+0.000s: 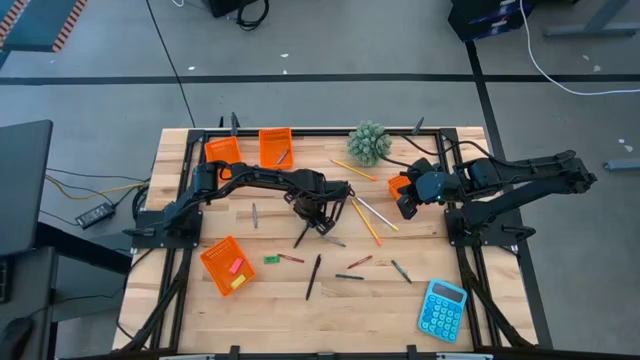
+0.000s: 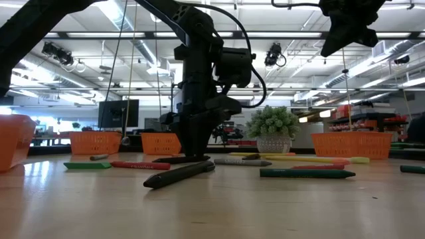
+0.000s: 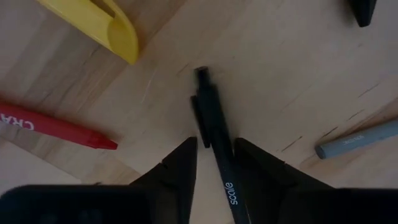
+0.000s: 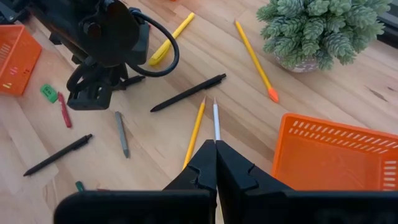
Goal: Sort crayons/erasers/pens/pencils in bins
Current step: Put the middle black pen into the right orange bin
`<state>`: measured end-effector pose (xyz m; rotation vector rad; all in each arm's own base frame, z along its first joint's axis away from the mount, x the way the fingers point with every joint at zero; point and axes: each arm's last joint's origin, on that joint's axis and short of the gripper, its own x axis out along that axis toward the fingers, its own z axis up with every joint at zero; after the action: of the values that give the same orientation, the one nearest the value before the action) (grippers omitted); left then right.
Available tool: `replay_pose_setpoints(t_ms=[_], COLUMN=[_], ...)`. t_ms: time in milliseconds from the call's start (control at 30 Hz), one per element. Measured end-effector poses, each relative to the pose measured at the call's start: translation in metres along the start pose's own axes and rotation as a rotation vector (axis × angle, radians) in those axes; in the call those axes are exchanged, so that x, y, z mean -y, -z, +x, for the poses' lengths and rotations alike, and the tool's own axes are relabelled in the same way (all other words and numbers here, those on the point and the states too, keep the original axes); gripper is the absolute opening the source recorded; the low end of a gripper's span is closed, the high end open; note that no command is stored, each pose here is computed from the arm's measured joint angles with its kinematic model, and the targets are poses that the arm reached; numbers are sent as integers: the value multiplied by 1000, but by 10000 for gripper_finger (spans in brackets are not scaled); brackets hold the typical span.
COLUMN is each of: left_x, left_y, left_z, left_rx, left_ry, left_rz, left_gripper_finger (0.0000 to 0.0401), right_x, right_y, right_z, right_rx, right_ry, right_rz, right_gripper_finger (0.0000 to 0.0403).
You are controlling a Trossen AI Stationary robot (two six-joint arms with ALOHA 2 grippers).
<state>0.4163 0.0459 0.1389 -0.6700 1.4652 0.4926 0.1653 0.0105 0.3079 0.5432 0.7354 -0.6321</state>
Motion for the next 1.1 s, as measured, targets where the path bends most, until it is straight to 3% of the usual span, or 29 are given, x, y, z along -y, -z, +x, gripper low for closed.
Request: replay_pose_setpoints(t_ms=[300,533,700,967,1100], left_x=[1,1,5,22,27], left_y=[0,0,-8,-30,-34], left_z=[0,-11,-41,-102,-136], left_rx=[11,30,96,277,347], left_ry=[-5,9,56,167,206], left_rz=[47,81,112,161,186], left_gripper_finger=[48,53,47,50,45], right_x=[0,-1,-2,0,-1], right_y=[0,0,-10,-30,-44], right_z=[0,-1,-20,-58,-82], right_rx=[-1,-15,-12,67,110], right_ry=[-1,-17,-140,-258,-331], right_rz=[0,50,163,166,241], right_gripper_finger=[8,8,8,8,8])
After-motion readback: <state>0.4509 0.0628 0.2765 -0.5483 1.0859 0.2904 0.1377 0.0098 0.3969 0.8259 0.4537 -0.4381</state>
